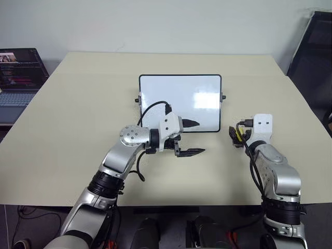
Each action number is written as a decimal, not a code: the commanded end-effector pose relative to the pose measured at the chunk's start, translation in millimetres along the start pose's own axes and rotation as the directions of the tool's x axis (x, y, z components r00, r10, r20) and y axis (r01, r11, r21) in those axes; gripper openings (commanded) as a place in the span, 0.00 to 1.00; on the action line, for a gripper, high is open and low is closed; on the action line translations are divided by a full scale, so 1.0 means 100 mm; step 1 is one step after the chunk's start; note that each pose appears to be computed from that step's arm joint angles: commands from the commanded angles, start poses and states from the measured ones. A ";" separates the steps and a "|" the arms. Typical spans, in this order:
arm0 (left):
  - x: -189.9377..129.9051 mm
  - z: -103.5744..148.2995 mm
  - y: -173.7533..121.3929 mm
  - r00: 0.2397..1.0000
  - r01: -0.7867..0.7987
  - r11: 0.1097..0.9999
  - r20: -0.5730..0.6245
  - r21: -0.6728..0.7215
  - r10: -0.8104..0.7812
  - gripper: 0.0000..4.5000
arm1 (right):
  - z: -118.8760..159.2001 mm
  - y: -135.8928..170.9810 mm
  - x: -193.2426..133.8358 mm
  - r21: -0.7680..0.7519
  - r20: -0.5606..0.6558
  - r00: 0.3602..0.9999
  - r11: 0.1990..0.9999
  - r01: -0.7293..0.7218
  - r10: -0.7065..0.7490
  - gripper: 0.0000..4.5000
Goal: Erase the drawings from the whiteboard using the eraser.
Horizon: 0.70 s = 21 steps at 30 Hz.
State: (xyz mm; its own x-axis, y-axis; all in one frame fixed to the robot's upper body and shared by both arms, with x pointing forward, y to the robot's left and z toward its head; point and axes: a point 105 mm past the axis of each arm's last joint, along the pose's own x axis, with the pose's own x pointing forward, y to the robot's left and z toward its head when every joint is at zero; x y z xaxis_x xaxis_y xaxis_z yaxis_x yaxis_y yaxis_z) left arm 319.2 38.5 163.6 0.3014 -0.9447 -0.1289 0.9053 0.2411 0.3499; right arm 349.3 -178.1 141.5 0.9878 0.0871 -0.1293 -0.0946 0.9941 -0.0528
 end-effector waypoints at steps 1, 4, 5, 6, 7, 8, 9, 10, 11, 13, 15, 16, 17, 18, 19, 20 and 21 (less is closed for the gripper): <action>-0.18 0.11 0.16 0.983 -0.177 0.984 0.043 -0.033 0.179 1.00 | 0.43 0.29 -0.19 -0.075 0.192 0.968 0.986 -0.147 0.159 0.99; -0.38 0.08 0.26 0.915 -0.391 0.913 0.061 -0.117 0.400 1.00 | 0.50 0.41 -0.34 -0.091 0.301 0.929 0.976 -0.199 0.218 0.99; -0.45 0.05 0.28 0.885 -0.452 0.881 0.057 -0.140 0.463 1.00 | 0.49 0.38 -0.37 -0.095 0.325 0.925 0.980 -0.176 0.197 0.99; -0.55 0.02 0.31 0.836 -0.533 0.832 0.053 -0.157 0.546 1.00 | 0.49 0.38 -0.40 -0.070 0.366 0.911 0.982 -0.175 0.189 0.99; -0.64 -0.02 0.32 0.788 -0.601 0.783 0.043 -0.159 0.614 1.00 | 0.50 0.39 -0.43 -0.003 0.425 0.888 0.982 -0.190 0.173 0.99; -0.73 -0.07 0.32 0.742 -0.659 0.737 0.029 -0.148 0.670 1.00 | 0.46 0.31 -0.44 0.024 0.450 0.887 0.991 -0.132 0.107 0.99; -0.80 -0.10 0.31 0.700 -0.707 0.695 0.015 -0.135 0.714 1.00 | 0.41 0.26 -0.45 0.044 0.464 0.884 0.995 -0.090 0.059 0.99; -0.85 -0.14 0.31 0.661 -0.744 0.657 0.002 -0.123 0.750 1.00 | 0.35 0.23 -0.46 0.035 0.463 0.885 0.997 -0.065 0.042 0.99; -0.92 -0.17 0.32 0.622 -0.779 0.617 -0.008 -0.110 0.783 1.00 | 0.33 0.28 -0.49 0.007 0.478 0.876 0.997 -0.082 0.069 0.99; -0.98 -0.22 0.32 0.556 -0.829 0.553 -0.018 -0.081 0.831 1.00 | 0.28 0.23 -0.54 -0.065 0.508 0.858 0.997 -0.050 0.076 0.99; -1.22 -0.31 0.33 0.446 -0.894 0.445 -0.032 -0.045 0.894 1.00 | 0.13 0.22 -0.61 -0.017 0.493 0.866 0.996 -0.083 0.080 0.99; -1.34 -0.35 0.32 0.401 -0.916 0.400 -0.040 -0.032 0.915 1.00 | 0.05 0.22 -0.63 -0.007 0.481 0.873 0.996 -0.085 0.078 0.99; -1.40 -0.37 0.31 0.373 -0.928 0.373 -0.043 -0.023 0.927 1.00 | 0.00 0.19 -0.65 -0.006 0.473 0.878 0.997 -0.082 0.075 0.99; -1.36 -0.39 0.29 0.364 -0.931 0.363 -0.049 -0.030 0.930 1.00 | -0.03 0.12 -0.66 -0.030 0.467 0.881 0.997 -0.072 0.077 0.99; -1.41 -0.43 0.25 0.348 -0.938 0.347 -0.061 -0.030 0.936 1.00 | -0.09 0.10 -0.69 -0.050 0.452 0.888 0.996 -0.069 0.084 0.99; -1.46 -0.49 0.21 0.325 -0.946 0.323 -0.086 -0.033 0.942 1.00 | -0.18 0.09 -0.72 -0.061 0.422 0.901 0.995 -0.077 0.096 0.99; -1.51 -0.54 0.17 0.308 -0.951 0.307 -0.107 -0.026 0.945 1.00 | -0.25 0.09 -0.76 -0.075 0.395 0.912 0.994 -0.085 0.108 0.99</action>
State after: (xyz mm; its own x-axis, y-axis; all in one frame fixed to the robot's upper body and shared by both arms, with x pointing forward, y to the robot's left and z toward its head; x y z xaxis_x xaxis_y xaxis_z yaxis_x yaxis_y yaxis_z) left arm 311.4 192.9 127.4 0.9880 -0.0677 0.1389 0.0400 0.9804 0.1931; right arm 278.0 -174.8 120.2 0.9505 0.1988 0.2388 -0.1811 0.9790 -0.0941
